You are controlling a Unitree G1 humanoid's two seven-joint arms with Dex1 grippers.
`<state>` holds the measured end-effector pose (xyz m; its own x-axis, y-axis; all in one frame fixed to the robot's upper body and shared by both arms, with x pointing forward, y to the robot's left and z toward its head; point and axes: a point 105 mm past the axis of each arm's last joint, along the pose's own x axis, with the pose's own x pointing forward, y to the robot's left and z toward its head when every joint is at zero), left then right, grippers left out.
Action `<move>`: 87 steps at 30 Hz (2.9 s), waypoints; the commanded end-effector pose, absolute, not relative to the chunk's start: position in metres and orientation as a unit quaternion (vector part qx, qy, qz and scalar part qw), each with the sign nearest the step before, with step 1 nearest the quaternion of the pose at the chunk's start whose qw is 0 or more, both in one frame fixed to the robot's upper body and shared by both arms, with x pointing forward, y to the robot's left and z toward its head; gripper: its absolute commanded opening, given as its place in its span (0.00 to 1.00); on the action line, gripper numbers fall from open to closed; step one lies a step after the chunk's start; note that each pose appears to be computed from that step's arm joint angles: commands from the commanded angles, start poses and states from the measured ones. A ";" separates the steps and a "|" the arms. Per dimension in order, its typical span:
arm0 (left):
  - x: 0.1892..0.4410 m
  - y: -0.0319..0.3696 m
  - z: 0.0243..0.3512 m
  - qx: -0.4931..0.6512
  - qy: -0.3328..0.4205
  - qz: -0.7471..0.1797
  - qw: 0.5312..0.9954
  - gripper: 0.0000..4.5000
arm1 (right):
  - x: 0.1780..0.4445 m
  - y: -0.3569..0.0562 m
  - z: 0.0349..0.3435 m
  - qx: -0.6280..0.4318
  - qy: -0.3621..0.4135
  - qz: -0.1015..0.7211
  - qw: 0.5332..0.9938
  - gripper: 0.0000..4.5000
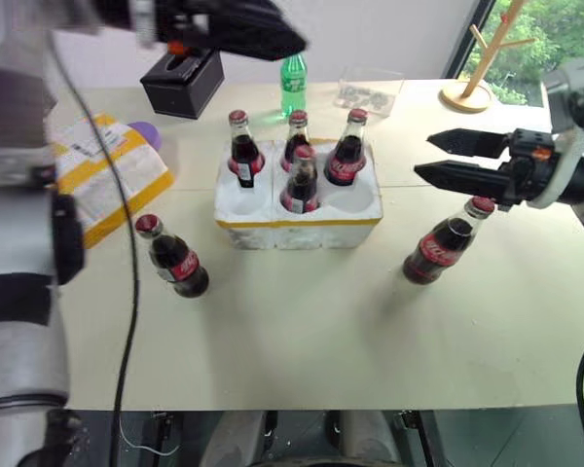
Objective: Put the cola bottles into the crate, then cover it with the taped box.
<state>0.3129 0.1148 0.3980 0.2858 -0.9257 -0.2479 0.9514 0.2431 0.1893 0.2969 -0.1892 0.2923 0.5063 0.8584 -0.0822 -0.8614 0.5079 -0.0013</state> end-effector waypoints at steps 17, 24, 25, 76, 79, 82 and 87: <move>0.243 0.262 0.253 0.180 0.126 -0.466 0.857 0.98 | 0.272 -0.181 0.288 -0.108 0.053 0.579 0.806 1.00; 0.249 0.251 0.226 0.163 0.098 -0.443 0.876 0.98 | 0.274 -0.180 0.292 -0.121 0.053 0.582 0.802 1.00; 0.251 0.250 0.220 0.156 0.098 -0.435 0.881 0.98 | 0.274 -0.181 0.293 -0.120 0.053 0.581 0.803 1.00; 0.332 0.148 0.325 0.135 0.007 -0.608 0.782 0.62 | 0.282 -0.178 0.304 -0.069 0.023 0.538 0.840 1.00; 0.349 0.141 0.309 0.150 0.009 -0.602 0.784 0.62 | 0.280 -0.180 0.306 -0.063 0.019 0.532 0.844 1.00; 0.361 0.132 0.301 0.151 0.006 -0.601 0.785 0.62 | 0.279 -0.183 0.304 -0.060 0.020 0.527 0.848 1.00; 0.370 0.126 0.278 0.178 0.020 -0.603 0.778 0.62 | 0.279 -0.185 0.305 -0.056 0.018 0.517 0.854 1.00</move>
<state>0.3715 0.1278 0.2636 0.2665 -0.9319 -0.2461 0.9587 0.2300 0.1674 0.2857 -0.1850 0.2916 0.4611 0.8797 -0.1163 -0.8869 0.4612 -0.0278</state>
